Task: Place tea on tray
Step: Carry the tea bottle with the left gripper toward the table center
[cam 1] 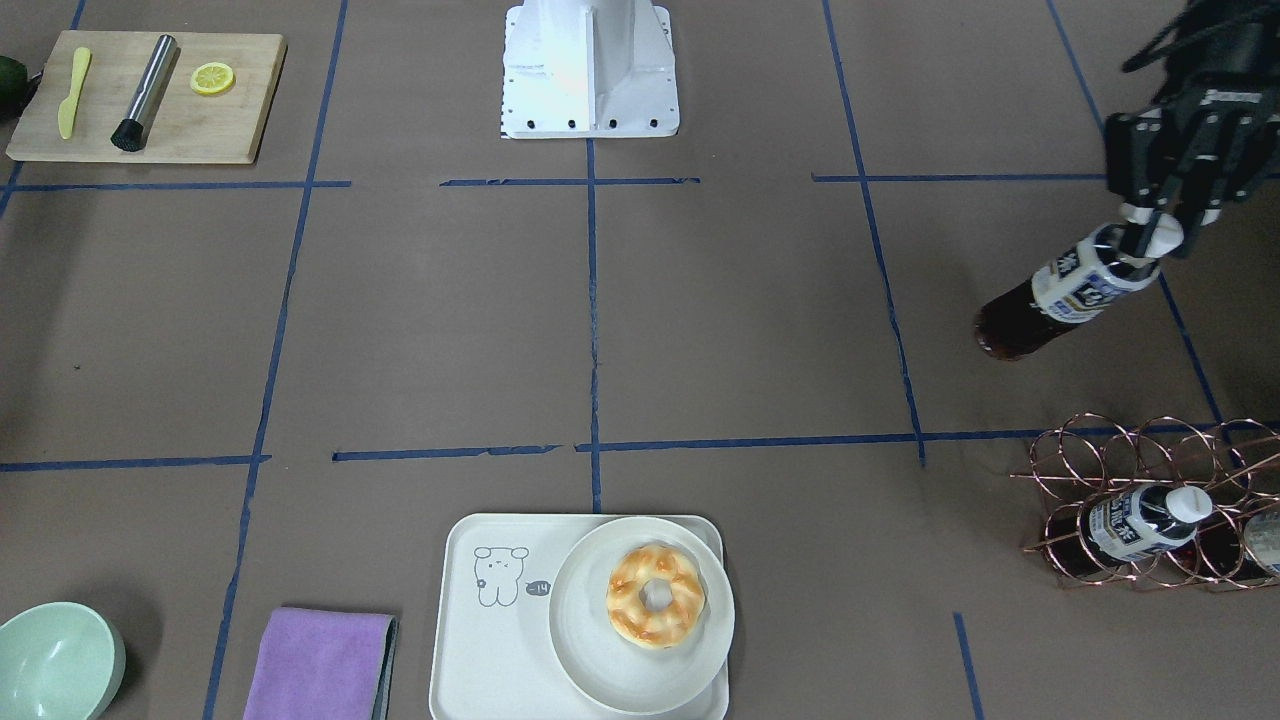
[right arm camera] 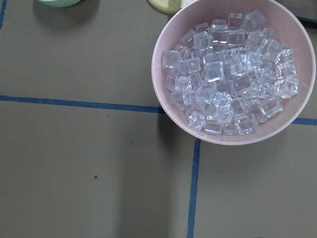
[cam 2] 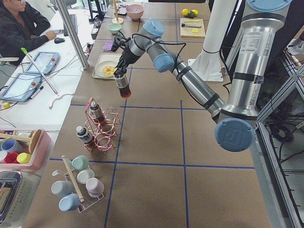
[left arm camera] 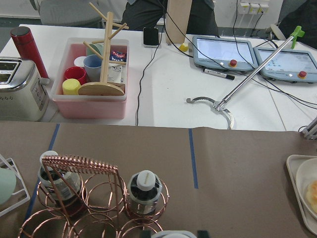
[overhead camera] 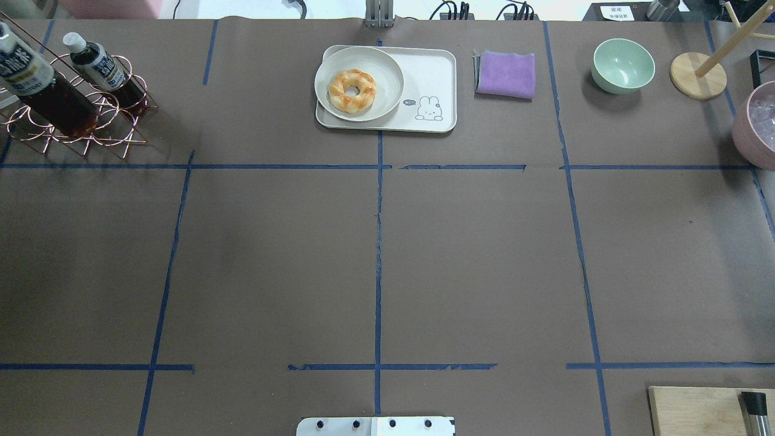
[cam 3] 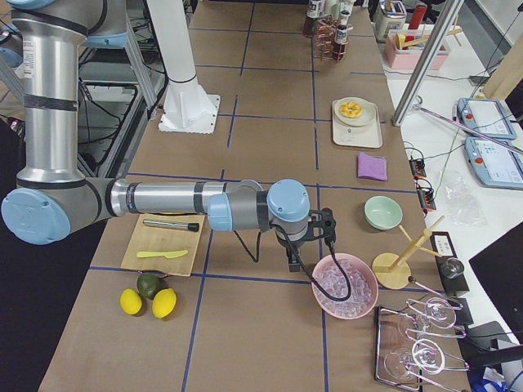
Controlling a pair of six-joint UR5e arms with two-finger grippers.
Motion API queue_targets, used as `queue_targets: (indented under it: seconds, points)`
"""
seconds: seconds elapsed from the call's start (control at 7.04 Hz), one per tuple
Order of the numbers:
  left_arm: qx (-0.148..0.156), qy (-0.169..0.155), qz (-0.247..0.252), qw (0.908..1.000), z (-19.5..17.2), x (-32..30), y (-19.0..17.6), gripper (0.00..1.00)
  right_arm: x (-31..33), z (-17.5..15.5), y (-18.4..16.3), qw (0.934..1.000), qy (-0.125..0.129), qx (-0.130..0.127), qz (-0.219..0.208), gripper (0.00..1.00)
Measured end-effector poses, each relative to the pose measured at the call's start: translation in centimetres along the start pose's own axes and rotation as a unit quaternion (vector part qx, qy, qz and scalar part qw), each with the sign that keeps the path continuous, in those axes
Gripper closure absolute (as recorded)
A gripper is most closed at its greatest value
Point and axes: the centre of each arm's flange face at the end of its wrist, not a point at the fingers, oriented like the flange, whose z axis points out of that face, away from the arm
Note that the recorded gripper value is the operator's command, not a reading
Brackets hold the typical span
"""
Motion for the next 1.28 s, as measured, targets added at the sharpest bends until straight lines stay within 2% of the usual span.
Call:
queue_targets:
  seconds: [0.28, 0.57, 0.99, 1.28]
  points:
    - [-0.011, 0.005, -0.011, 0.9999, 0.5, 12.2, 5.0, 1.0, 0.1, 0.0, 0.2, 1.0, 0.0, 0.0, -0.002, 0.0]
    - [-0.021, 0.018, -0.009, 0.9996, 1.6, 20.1, 10.4, 1.0, 0.3, 0.2, 0.4, 1.0, 0.001, 0.005, -0.008, 0.0]
    - [-0.021, 0.018, -0.02, 0.9994, 4.7, 30.1, 15.1, 1.0, 0.1, 0.1, 0.4, 0.9999, 0.001, 0.009, -0.012, 0.0]
    - [-0.02, 0.008, -0.023, 0.9995, 6.5, 33.6, 15.9, 1.0, 0.1, 0.0, 0.4, 0.9999, 0.001, 0.01, -0.013, 0.0]
